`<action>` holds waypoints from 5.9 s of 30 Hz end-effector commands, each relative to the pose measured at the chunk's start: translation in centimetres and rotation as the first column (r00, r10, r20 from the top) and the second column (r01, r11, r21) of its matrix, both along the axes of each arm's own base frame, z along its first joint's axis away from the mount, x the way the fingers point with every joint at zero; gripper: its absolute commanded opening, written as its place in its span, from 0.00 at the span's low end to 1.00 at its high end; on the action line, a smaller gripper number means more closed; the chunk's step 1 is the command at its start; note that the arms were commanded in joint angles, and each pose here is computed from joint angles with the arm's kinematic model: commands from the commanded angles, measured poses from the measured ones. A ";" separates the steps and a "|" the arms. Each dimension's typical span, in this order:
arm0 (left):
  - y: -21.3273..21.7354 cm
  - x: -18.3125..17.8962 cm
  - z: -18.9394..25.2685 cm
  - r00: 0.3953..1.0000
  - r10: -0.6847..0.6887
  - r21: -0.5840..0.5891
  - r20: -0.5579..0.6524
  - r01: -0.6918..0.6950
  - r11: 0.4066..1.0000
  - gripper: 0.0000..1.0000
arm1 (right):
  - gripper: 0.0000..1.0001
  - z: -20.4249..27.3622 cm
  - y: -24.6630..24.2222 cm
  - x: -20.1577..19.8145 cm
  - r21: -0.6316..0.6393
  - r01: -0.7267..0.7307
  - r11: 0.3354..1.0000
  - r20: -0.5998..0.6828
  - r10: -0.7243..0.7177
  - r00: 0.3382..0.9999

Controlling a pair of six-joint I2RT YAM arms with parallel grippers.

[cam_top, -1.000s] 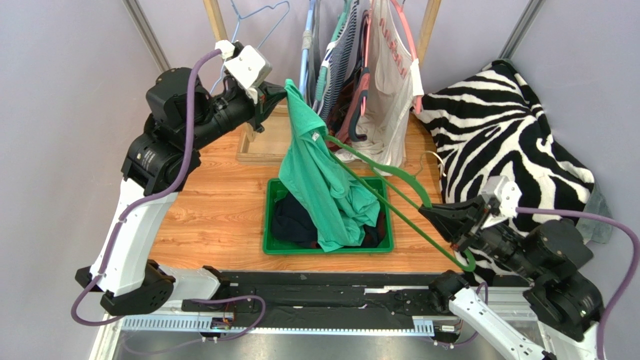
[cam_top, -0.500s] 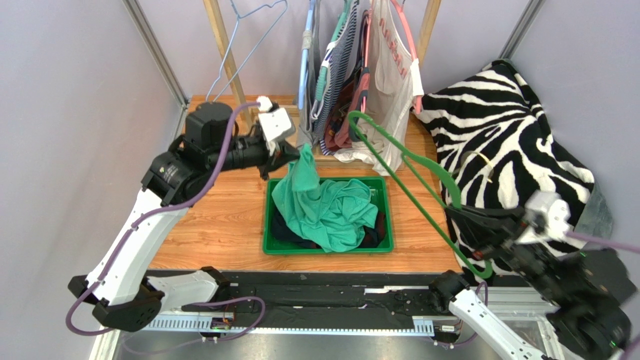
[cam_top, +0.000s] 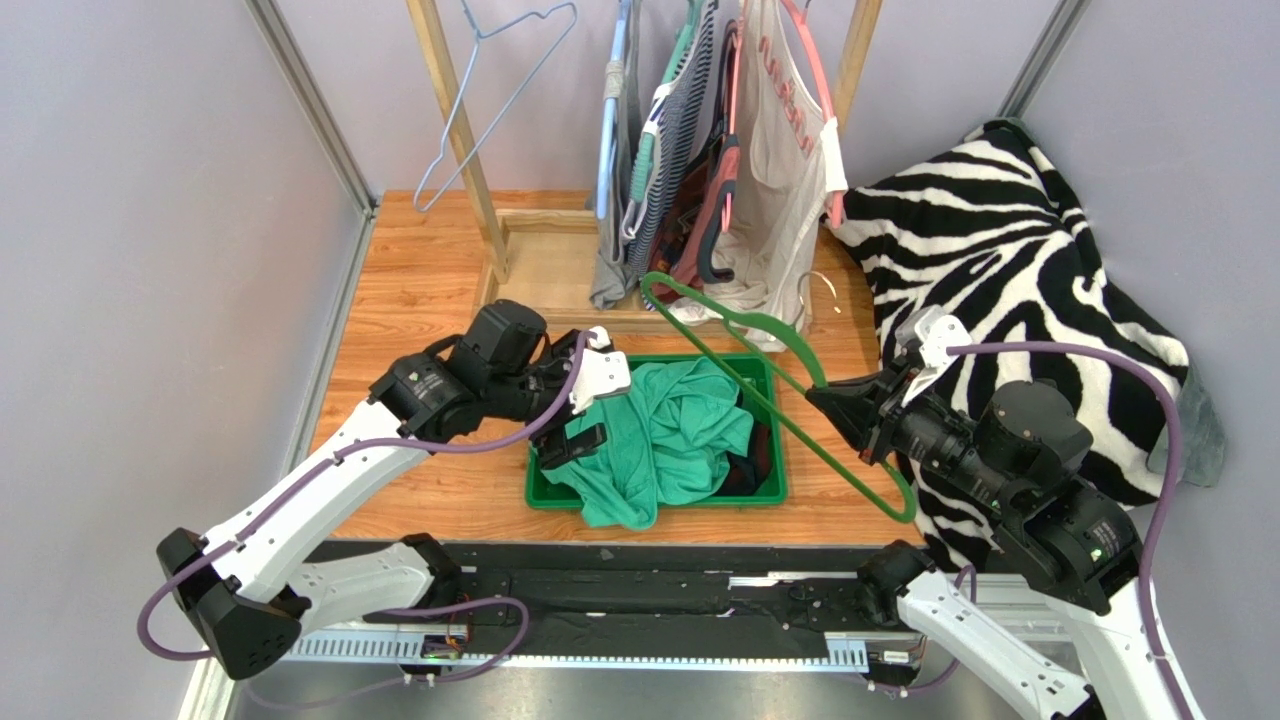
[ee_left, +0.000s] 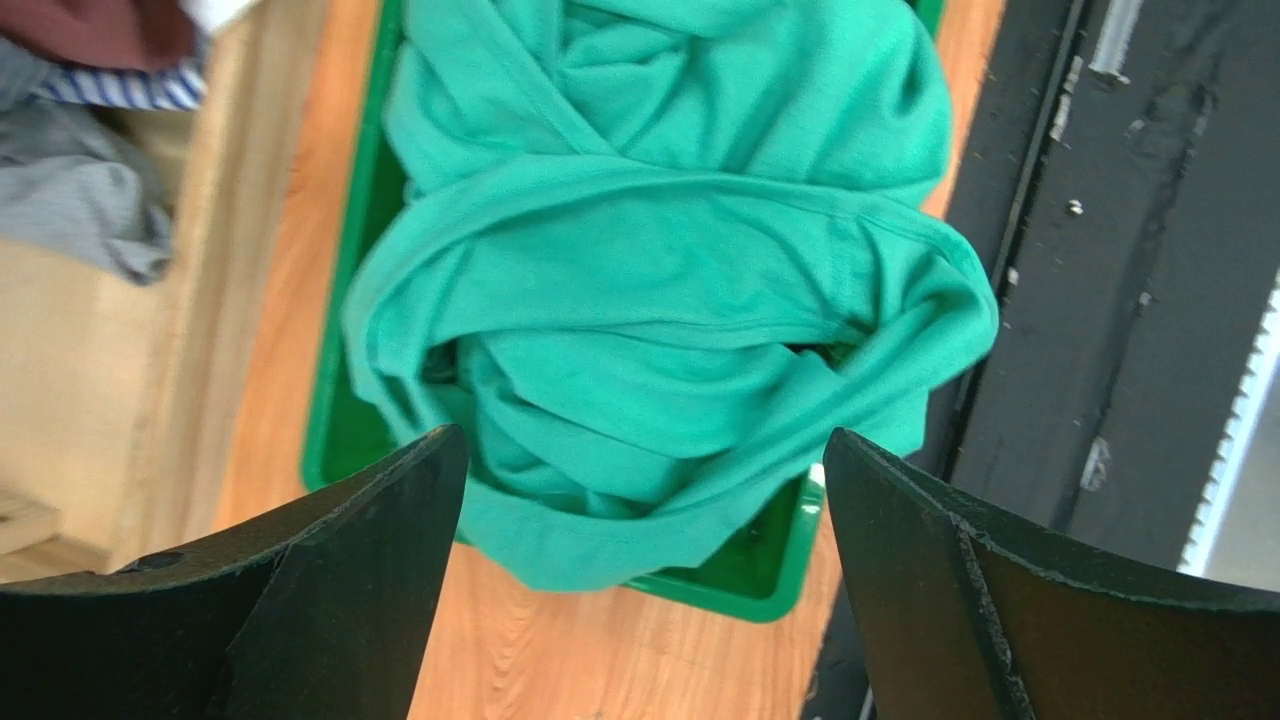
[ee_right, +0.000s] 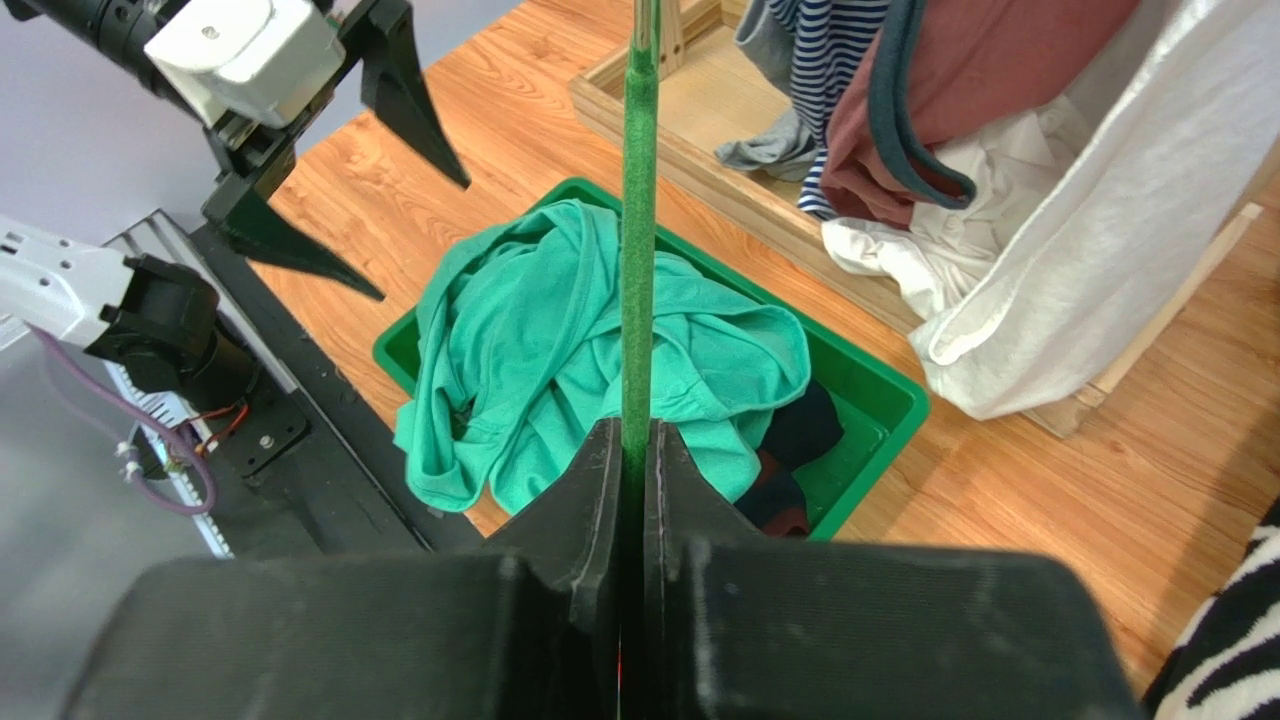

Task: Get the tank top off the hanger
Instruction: Remove the tank top from the hanger, then place the hanger at the clothesline.

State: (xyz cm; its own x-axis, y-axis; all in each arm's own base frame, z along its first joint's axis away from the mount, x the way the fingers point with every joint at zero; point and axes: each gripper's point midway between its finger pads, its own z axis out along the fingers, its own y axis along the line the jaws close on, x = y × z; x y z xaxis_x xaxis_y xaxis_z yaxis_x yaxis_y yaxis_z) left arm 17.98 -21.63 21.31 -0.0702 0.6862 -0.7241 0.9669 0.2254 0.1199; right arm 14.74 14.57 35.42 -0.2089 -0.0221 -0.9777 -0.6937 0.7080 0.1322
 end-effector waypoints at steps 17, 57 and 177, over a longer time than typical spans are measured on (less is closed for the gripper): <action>-0.5 -3.6 19.6 0.953 -0.167 -0.291 0.253 0.240 0.926 0.98 | 0.00 0.3 5.0 -5.3 -0.046 -0.496 0.867 0.031 0.497 0.867; 1.1 -3.2 17.1 0.988 -0.018 -0.355 0.155 0.073 0.932 0.00 | 0.67 7.3 4.9 -1.6 -0.030 -0.349 0.937 0.389 0.332 0.859; 10.5 26.2 22.3 0.488 0.869 -0.361 0.080 -0.799 0.481 0.01 | 0.24 -12.1 16.8 6.7 -0.255 -0.008 0.967 -0.021 0.003 1.000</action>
